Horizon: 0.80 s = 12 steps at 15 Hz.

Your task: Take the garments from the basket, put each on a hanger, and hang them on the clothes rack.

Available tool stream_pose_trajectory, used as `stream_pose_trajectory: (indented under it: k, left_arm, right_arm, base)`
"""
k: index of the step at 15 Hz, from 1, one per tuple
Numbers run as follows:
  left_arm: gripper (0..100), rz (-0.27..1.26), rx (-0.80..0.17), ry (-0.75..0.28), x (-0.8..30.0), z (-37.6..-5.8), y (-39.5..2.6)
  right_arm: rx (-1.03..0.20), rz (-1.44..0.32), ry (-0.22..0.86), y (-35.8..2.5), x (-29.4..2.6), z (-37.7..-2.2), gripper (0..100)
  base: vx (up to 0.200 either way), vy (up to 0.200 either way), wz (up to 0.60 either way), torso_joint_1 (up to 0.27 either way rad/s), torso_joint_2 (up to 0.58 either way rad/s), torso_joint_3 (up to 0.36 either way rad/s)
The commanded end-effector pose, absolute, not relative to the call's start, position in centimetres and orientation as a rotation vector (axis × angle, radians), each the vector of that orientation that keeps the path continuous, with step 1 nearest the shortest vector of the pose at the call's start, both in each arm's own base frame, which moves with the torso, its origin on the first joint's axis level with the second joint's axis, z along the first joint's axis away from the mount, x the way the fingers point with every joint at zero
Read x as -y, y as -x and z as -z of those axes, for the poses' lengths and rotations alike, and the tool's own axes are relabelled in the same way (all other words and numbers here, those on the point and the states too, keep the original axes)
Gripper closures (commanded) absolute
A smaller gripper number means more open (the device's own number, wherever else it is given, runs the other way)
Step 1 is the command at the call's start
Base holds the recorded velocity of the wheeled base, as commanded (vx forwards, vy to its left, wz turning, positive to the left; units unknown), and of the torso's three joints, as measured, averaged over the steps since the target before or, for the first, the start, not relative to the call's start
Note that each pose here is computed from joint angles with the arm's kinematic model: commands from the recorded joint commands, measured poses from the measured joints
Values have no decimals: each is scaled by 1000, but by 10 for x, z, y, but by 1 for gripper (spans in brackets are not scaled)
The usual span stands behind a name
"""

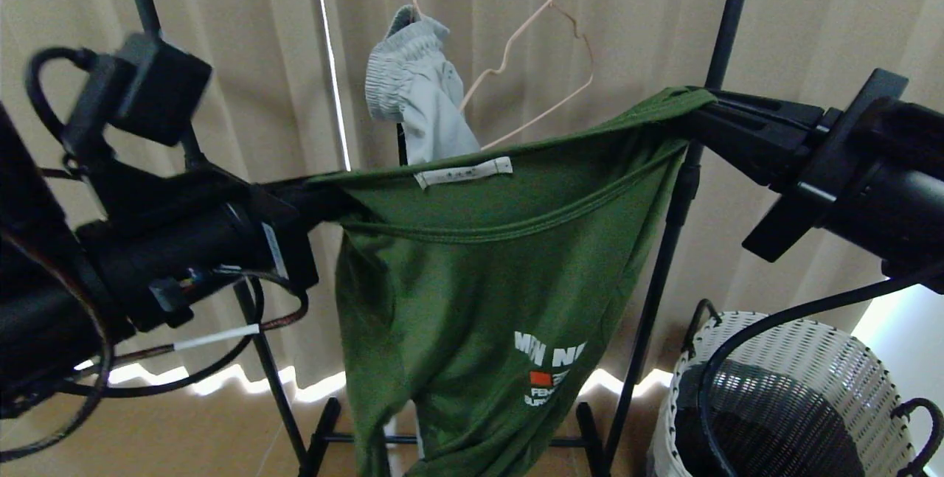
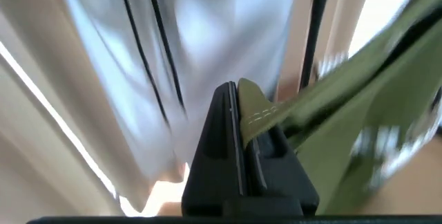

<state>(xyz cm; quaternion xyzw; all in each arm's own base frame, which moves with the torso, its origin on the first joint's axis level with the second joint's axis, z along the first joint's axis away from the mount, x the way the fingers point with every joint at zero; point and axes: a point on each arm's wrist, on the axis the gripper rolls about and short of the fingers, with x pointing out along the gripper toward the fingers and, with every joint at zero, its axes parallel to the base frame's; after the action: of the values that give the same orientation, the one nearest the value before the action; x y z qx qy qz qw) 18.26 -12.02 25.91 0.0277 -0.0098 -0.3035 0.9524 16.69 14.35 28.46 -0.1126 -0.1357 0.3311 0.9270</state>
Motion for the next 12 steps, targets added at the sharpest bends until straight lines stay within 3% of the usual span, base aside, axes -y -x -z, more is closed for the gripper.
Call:
stream_pose_trajectory:
  k: [1,6,12]
  left_arm:
    - [100,608,153,-19,112,-300,-170]
    - [100,607,174,-19,113,-338,-171]
    - [100,655,158,-22,122,-333,-166]
  right_arm:
    - [270,-678,237,-167,-143,-279,100]
    - [318,-622,224,-167,-130,-287,100]
    - [335,-593,221,-171,-126,-293,100]
  base:
    - [0,0,0,0,0,0]
    - [0,0,0,0,0,0]
    - [0,0,0,0,0,0]
